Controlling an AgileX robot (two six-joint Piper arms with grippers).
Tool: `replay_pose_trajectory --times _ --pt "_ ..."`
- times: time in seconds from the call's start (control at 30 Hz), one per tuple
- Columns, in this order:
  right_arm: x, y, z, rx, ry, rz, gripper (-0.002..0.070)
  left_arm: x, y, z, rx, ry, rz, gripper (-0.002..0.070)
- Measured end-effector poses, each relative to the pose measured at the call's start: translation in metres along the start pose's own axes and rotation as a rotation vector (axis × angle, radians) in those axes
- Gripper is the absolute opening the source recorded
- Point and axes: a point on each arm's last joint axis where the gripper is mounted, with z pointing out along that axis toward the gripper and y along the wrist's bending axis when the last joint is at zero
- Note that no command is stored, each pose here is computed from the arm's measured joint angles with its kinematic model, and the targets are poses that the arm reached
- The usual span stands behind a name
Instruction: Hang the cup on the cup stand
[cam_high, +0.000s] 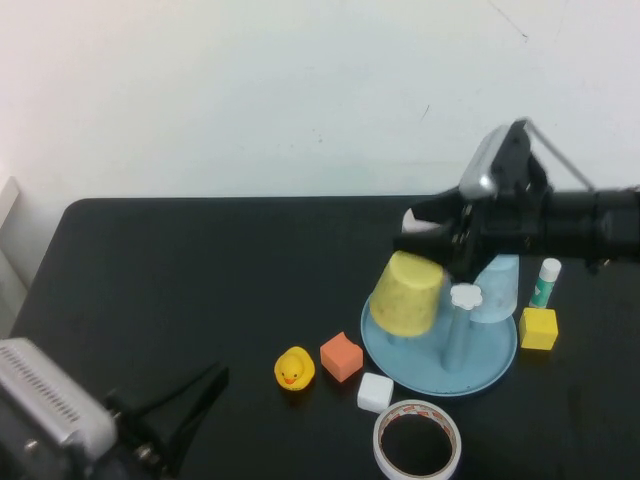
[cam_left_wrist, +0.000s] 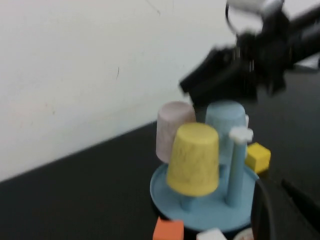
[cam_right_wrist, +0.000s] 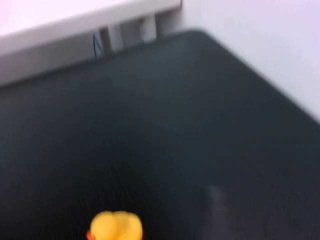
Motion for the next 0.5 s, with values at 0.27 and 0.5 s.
replay_pose_trajectory --times 0.27,0.5 --pt "-0.067 0.013 -0.063 -0.025 -0.145 -0.019 0.0031 -0.006 -0.001 -0.048 0.008 0.081 0.022 0.0" --pt "-0.105 0.051 -0.116 -0.141 -0.246 -0.084 0.0001 0.004 0.0 -0.087 0.014 0.151 0.07 0.0"
